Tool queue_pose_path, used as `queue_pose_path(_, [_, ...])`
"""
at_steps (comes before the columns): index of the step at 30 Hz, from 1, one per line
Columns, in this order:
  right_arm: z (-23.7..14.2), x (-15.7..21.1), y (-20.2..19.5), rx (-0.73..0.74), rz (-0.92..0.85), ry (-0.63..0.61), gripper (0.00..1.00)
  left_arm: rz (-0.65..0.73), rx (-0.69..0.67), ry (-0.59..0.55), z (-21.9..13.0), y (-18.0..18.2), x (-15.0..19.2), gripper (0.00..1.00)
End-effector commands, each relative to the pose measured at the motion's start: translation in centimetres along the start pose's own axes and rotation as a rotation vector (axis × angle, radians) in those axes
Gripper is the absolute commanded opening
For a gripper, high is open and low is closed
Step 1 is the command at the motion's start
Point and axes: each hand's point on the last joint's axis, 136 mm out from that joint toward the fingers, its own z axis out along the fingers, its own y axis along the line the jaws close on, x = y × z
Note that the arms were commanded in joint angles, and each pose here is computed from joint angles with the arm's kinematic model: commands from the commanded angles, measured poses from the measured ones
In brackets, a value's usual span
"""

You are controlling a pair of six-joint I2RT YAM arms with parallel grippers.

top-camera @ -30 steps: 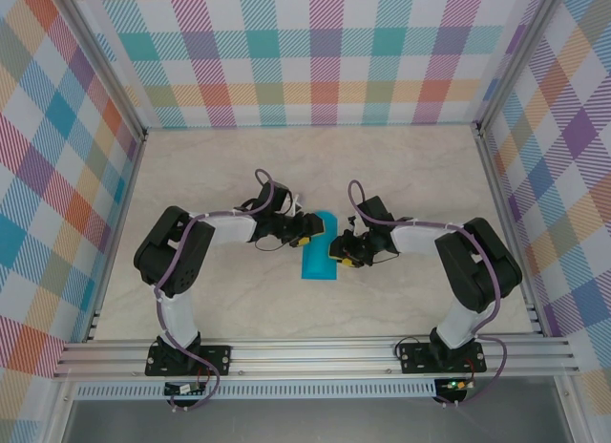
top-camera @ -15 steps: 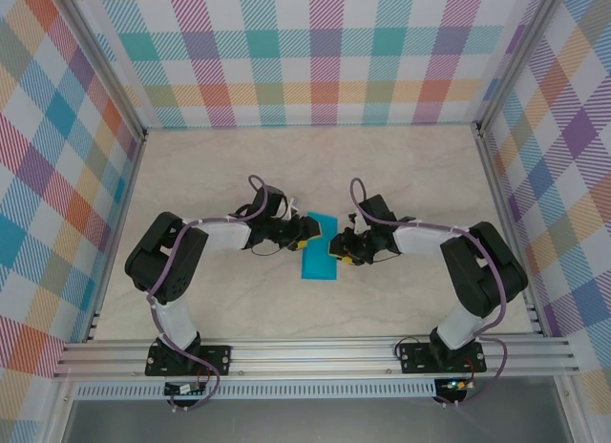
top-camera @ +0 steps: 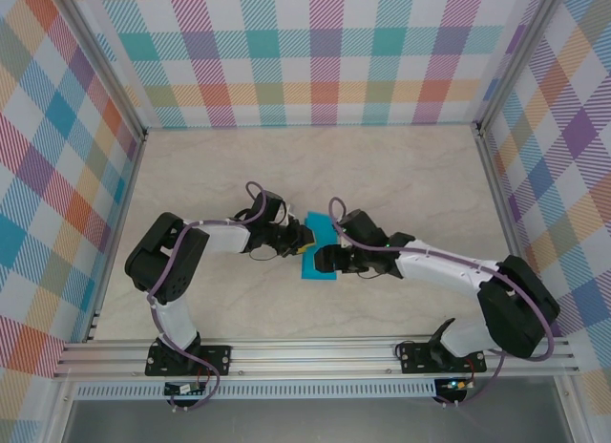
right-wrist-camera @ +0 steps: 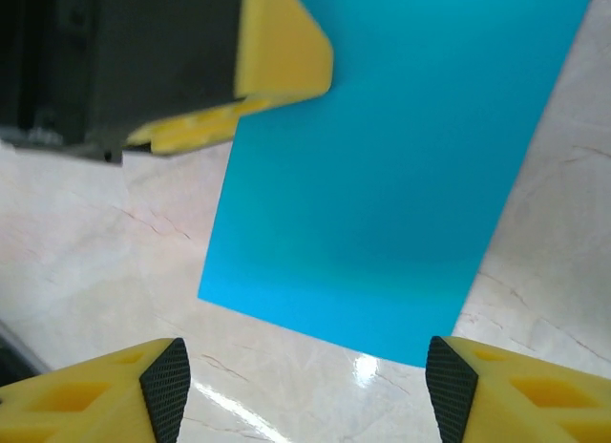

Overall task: Fold a paper plane with a square sheet of paper (pick it up from the middle)
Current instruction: Fold the triangle a second time at the center of the table.

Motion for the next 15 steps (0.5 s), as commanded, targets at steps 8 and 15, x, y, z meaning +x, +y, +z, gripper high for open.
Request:
queue_pose_path(8, [1.8,0.6,2.9,0.347,-0.449,-0.084,0.69,-0.003,-0.039,-0.007,-0.7,-0.4,-0.4,0.12])
queue_pose_path(15, [3.6,1.1,3.0,0.457,-0.506,-0.073,0.7,-0.001,-0.034,-0.002,-0.7,-0.7,-0.3,0.12])
